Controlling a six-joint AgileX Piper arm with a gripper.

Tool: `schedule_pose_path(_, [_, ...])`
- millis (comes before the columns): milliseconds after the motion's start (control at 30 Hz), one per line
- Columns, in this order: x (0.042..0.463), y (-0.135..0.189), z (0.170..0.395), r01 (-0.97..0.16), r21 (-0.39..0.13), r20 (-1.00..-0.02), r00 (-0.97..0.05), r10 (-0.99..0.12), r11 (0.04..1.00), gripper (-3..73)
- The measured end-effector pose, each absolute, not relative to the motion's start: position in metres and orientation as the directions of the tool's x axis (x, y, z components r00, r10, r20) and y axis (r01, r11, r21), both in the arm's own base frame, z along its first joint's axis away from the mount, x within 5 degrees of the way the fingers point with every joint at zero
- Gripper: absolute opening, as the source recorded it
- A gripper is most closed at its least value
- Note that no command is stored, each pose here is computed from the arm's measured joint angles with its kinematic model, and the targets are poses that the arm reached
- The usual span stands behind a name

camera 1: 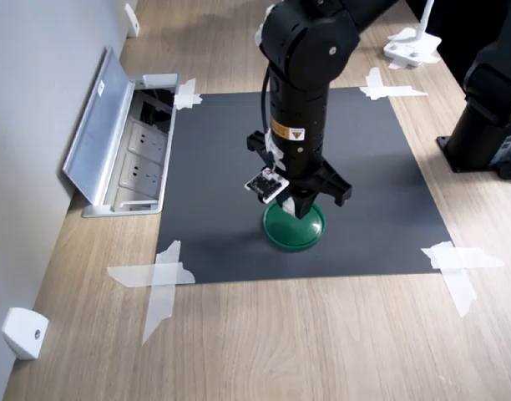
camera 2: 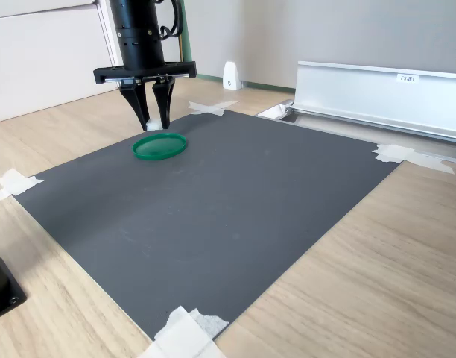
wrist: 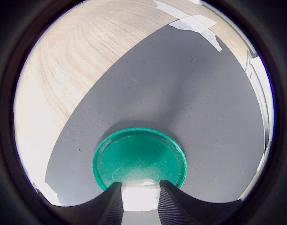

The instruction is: Grasp a white terminal and put it on the green lid.

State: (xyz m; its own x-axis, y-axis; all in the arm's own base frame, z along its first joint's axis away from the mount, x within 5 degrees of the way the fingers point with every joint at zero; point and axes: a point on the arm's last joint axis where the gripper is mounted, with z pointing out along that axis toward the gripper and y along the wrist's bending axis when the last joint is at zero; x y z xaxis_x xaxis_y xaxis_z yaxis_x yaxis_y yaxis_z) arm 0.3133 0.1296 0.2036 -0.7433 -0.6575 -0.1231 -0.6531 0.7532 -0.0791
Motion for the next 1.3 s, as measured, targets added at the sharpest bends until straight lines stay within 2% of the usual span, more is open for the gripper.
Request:
schedule_pose_path(400, [0.315, 0.13, 0.197, -0.671, -0.08, -0.1, -0.731, -0.675, 0.737, 27.6])
schedule_pose_path(500, [0.315, 0.13, 0.197, -0.672, -0.08, -0.099, -0.73, -0.677, 0.736, 33.9])
schedule_pose_path(600, [0.315, 0.13, 0.197, -0.663, -0.079, -0.099, -0.738, -0.667, 0.745, 47.2])
schedule_pose_path(733, [0.315, 0.129, 0.197, -0.647, -0.079, -0.101, -0.752, -0.652, 0.758, 61.4])
schedule_pose_path(833, [0.315, 0.129, 0.2, -0.642, -0.089, -0.116, -0.753, -0.648, 0.761, 66.2])
schedule_pose_path(933, [0.314, 0.129, 0.209, -0.636, -0.101, -0.153, -0.75, -0.644, 0.765, 66.5])
schedule_pose_path(1033, [0.312, 0.127, 0.225, -0.632, -0.125, -0.21, -0.736, -0.643, 0.765, 62.3])
schedule_pose_path(1100, [0.31, 0.123, 0.238, -0.618, -0.136, -0.255, -0.733, -0.63, 0.774, 54.9])
schedule_pose_path(1167, [0.31, 0.116, 0.248, -0.591, -0.131, -0.3, -0.742, -0.6, 0.796, 43.4])
schedule_pose_path(1300, [0.31, 0.089, 0.268, -0.484, -0.09, -0.405, -0.781, -0.476, 0.87, 17.7])
